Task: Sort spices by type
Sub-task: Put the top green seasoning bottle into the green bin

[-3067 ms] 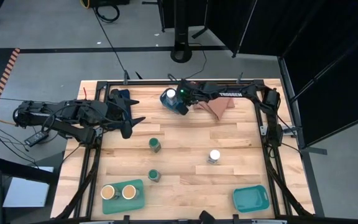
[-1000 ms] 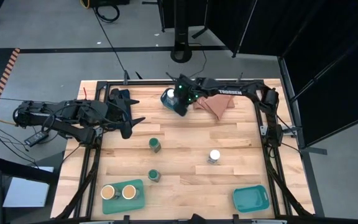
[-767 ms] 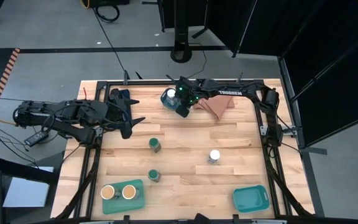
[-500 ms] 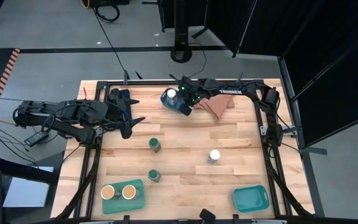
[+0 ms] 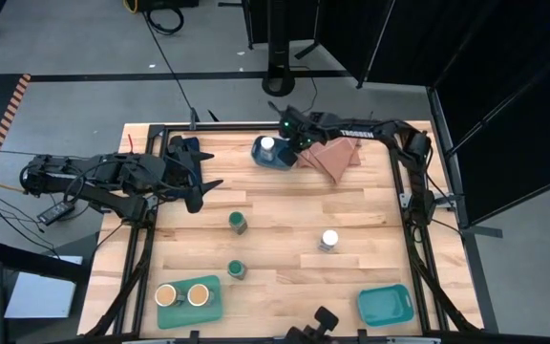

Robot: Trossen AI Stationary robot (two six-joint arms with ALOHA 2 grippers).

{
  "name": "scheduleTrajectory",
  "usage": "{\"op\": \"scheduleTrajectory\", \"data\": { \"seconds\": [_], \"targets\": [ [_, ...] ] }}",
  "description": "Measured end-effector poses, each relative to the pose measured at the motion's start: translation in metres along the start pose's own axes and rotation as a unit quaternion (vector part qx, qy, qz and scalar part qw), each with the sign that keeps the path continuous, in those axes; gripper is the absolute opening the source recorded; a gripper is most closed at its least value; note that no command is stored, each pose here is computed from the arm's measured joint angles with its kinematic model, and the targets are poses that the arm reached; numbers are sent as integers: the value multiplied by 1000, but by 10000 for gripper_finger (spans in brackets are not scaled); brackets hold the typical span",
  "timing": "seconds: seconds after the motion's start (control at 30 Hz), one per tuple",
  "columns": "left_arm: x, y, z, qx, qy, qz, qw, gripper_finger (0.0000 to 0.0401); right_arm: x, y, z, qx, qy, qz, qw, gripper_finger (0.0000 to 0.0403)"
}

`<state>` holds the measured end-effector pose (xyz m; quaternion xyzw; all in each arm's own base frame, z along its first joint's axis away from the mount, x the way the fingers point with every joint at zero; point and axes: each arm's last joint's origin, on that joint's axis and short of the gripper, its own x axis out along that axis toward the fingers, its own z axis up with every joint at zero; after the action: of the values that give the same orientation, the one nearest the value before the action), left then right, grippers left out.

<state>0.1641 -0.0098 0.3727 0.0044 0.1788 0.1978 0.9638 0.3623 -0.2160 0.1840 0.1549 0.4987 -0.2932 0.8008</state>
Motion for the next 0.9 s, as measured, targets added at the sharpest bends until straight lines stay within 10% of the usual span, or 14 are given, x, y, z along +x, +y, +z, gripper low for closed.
{"op": "scheduleTrajectory", "data": {
  "seconds": [0.53,0.9],
  "targets": [
    [0,0,0,2,0,0,1000,351,-15,-9,14,27,-62,15,998,11],
    [0,1,-6,29,28,4,999,351,-112,-10,24,-36,-170,150,973,34]
  ]
}}
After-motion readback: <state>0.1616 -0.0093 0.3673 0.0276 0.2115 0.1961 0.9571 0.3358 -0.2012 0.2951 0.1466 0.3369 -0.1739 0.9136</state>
